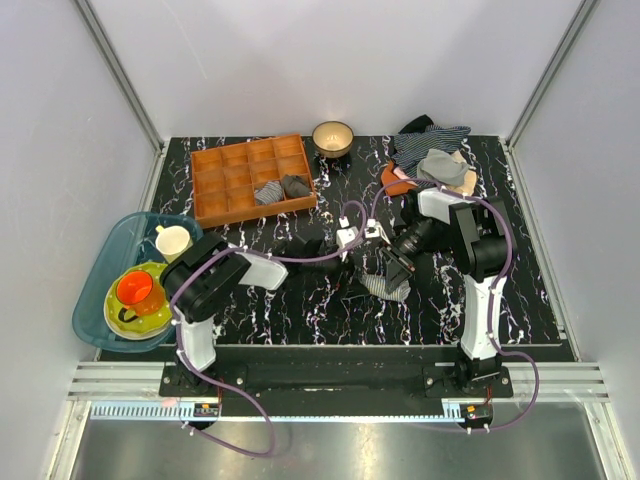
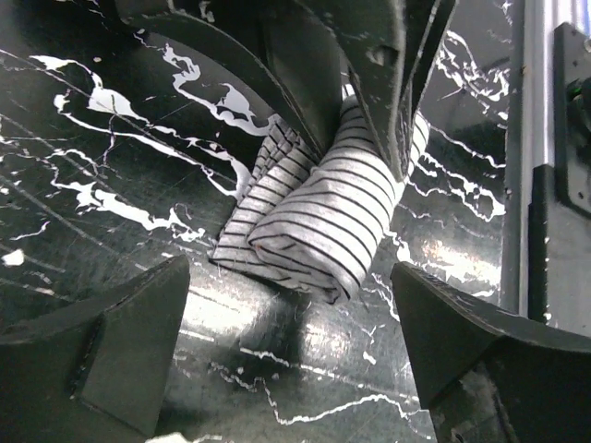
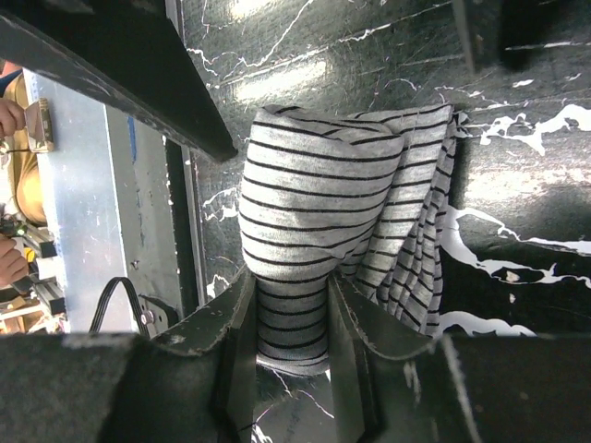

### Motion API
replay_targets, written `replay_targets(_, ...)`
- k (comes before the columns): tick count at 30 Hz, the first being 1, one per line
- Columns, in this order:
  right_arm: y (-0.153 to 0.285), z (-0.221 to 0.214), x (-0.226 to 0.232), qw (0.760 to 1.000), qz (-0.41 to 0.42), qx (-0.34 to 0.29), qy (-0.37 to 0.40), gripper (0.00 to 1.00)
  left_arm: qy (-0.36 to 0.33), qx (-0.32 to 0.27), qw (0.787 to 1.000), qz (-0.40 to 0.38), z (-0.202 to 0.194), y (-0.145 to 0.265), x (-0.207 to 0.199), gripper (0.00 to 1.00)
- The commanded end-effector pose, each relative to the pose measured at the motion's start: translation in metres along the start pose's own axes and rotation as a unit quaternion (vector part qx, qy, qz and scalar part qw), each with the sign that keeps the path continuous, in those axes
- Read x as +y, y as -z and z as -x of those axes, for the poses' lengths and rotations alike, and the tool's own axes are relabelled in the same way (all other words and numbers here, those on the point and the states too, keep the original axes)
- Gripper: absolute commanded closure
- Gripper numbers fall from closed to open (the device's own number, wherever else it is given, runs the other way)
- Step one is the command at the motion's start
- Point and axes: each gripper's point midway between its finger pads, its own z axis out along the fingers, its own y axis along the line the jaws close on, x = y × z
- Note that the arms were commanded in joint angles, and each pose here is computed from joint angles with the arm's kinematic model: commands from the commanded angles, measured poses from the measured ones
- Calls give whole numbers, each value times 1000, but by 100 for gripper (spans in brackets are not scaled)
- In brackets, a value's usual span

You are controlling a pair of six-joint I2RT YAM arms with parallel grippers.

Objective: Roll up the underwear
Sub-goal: Roll the underwear to the center of the board.

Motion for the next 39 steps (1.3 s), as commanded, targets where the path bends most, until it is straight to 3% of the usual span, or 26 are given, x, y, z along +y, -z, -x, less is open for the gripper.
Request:
replay_targets(1,2,-29,3,997,10,67,-41,73,40,-49,996,-60,32,-12,-8,1)
replay_targets(10,2,-29,1,997,4,66,-43,73,92,-81,988,-96,35,-15,-5,1)
replay_targets(18,3,-28,-1,997,-1,65,-45,73,103,-29,990,-93,10,-31,-1,1)
replay_targets(26,2,-27,-4,997,-5,64,-48,73,89,24,988,-121,-16,-45,-24,4)
replay_targets(28,2,-27,-4,997,-7,63,-49,73,88,28,987,-128,-22,-44,-29,10)
replay_targets(31,3,-26,-6,997,-11,62,-51,73,99,26,985,-139,-26,-41,-34,31)
replay_targets(32,2,-27,-7,997,-11,63,-51,73,107,27,984,-139,-28,-40,-35,44)
replay_targets(34,3,-26,-7,997,-13,62,-53,73,110,22,984,-142,-28,-40,-36,58)
replay_targets(35,2,-26,-7,997,-13,62,-53,73,119,21,982,-143,-27,-40,-37,72)
replay_targets(39,2,-26,-6,997,-18,58,-51,73,128,4,982,-139,-18,-40,-38,85)
